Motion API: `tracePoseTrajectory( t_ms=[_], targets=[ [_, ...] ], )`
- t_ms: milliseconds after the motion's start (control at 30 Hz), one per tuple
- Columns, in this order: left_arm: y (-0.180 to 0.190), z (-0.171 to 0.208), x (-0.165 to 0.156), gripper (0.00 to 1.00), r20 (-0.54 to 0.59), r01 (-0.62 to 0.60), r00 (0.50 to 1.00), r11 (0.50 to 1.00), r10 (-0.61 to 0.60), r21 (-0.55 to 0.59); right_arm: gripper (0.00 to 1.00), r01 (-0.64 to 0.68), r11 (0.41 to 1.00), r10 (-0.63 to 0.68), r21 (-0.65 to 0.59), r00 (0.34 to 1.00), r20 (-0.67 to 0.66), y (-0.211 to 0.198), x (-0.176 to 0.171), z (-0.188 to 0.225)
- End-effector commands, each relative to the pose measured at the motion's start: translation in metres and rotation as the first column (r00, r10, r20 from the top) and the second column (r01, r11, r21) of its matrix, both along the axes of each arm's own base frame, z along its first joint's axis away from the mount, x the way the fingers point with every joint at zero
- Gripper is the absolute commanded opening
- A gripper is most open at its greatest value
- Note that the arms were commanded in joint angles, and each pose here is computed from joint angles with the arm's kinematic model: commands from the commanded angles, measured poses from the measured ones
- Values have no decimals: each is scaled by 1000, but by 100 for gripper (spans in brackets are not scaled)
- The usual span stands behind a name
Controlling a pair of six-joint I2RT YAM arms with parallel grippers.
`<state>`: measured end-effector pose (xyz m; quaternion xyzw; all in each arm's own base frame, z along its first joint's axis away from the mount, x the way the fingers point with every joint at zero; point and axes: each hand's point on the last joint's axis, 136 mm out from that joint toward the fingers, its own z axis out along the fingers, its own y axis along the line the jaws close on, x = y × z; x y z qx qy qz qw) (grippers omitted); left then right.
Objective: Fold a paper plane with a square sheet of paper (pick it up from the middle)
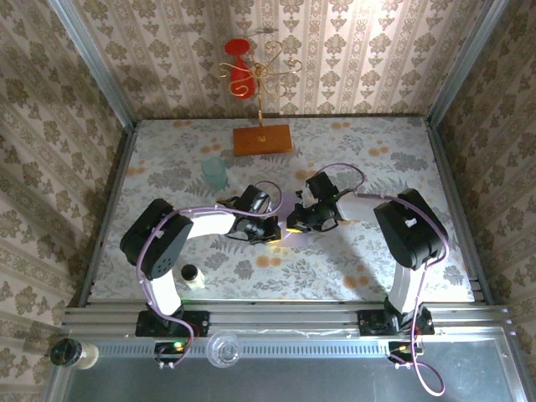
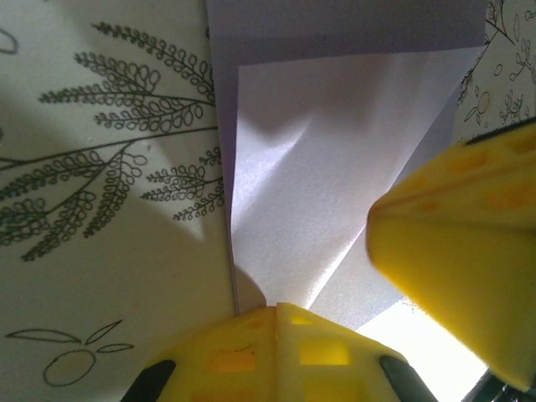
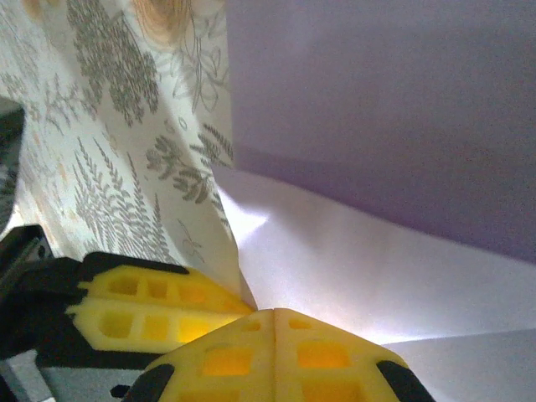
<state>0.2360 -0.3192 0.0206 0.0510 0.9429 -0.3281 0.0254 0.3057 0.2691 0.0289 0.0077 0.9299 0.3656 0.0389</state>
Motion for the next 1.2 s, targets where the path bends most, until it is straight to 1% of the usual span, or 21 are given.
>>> tracePoseTrajectory(
  t_ms=[0, 67, 233, 300, 400, 500, 633, 800, 900, 1033, 1167],
  targets=[
    [10, -15, -6, 1, -42, 4, 999, 998, -1, 63, 3, -31, 999, 31, -27, 999, -27, 1, -11, -10],
    [8, -13, -5, 1, -41, 5, 999, 998, -3, 58, 3, -41, 999, 40, -30, 999, -33, 3, -12, -14],
    [5, -7, -3, 1, -32, 9, 999, 999, -8, 43, 3, -42, 995, 37, -87, 997, -64, -3, -16, -31],
    [-1, 3, 0, 1, -8, 17, 1000, 1000, -16, 10, 3, -42, 993, 33, -110, 996, -79, -7, -18, -38],
    [-12, 23, 8, 7, 47, 15, 999, 997, -12, -70, 3, -44, 992, 33, -122, 995, -95, -10, -22, -44],
    [-13, 22, 11, 11, 50, 11, 999, 997, -7, -77, 2, -44, 992, 31, -122, 994, -100, -11, -24, -45],
    [-10, 3, 6, 11, -4, -2, 1000, 999, 2, -50, 2, -45, 992, 33, -121, 995, -97, -10, -23, -44],
    [9, -22, -10, 5, -90, -30, 995, 999, 34, 45, 2, -38, 992, 27, -116, 995, -94, -11, -21, -45],
    [19, -31, -20, 0, -131, -55, 989, 994, 66, 91, 3, -28, 996, 21, -89, 996, -90, -12, -14, -43],
    [29, -40, -29, 0, -157, -66, 984, 989, 87, 132, 3, 21, 997, -25, -76, 998, -52, -27, 7, -38],
    [32, -44, -34, 0, -172, -65, 981, 987, 90, 144, 4, 110, 989, -113, -99, 993, -20, -56, 34, -38]
  ],
)
